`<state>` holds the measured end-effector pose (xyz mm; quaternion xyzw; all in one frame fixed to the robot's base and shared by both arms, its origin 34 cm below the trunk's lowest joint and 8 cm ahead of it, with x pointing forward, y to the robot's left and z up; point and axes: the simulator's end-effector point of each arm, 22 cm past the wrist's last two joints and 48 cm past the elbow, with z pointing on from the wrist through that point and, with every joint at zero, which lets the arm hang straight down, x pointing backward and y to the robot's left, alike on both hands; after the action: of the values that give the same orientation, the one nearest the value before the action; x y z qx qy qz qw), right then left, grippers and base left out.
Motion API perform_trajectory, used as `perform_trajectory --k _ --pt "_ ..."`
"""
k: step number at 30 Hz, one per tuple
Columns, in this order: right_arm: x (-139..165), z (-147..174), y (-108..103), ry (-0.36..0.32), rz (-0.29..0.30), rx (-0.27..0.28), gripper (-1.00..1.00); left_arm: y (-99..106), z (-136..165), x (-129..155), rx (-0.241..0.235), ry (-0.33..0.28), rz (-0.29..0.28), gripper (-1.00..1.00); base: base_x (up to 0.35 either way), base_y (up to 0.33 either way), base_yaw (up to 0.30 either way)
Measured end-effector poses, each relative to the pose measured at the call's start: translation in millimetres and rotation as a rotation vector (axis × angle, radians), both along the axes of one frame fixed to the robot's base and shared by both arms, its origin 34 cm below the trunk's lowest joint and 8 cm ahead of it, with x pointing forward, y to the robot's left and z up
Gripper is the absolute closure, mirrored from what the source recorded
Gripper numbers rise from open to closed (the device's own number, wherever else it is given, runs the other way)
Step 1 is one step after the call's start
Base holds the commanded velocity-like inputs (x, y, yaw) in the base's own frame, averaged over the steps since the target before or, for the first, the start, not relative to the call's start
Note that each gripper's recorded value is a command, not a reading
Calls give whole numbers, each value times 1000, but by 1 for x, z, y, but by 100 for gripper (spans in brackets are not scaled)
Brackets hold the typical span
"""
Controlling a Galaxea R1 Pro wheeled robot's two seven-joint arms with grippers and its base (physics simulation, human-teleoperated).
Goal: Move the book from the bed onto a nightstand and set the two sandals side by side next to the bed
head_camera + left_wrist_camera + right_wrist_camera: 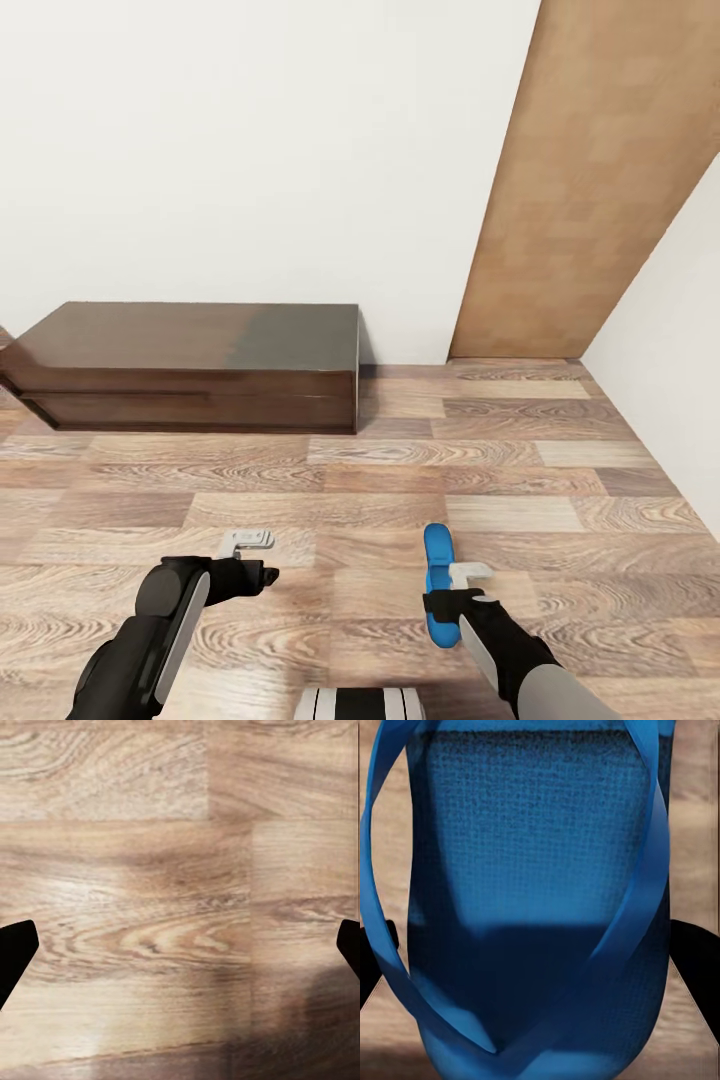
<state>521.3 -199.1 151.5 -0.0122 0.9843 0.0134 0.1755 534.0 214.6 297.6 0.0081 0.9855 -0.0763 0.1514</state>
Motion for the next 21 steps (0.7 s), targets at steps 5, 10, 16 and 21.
perform_trajectory --k 5,10,16,21 --pt "7 10 1 -21 0 0 100 0 9 4 1 -20 0 -100 0 0 0" --pt "14 19 0 -41 -1 0 100 0 19 8 1 -40 0 -100 0 0 0" --pt "22 31 0 -66 -2 -1 100 0 31 12 1 -66 -1 -100 0 0 0" --pt "30 42 -1 -98 -3 -1 100 0 39 15 2 -84 -2 -100 0 0 0"
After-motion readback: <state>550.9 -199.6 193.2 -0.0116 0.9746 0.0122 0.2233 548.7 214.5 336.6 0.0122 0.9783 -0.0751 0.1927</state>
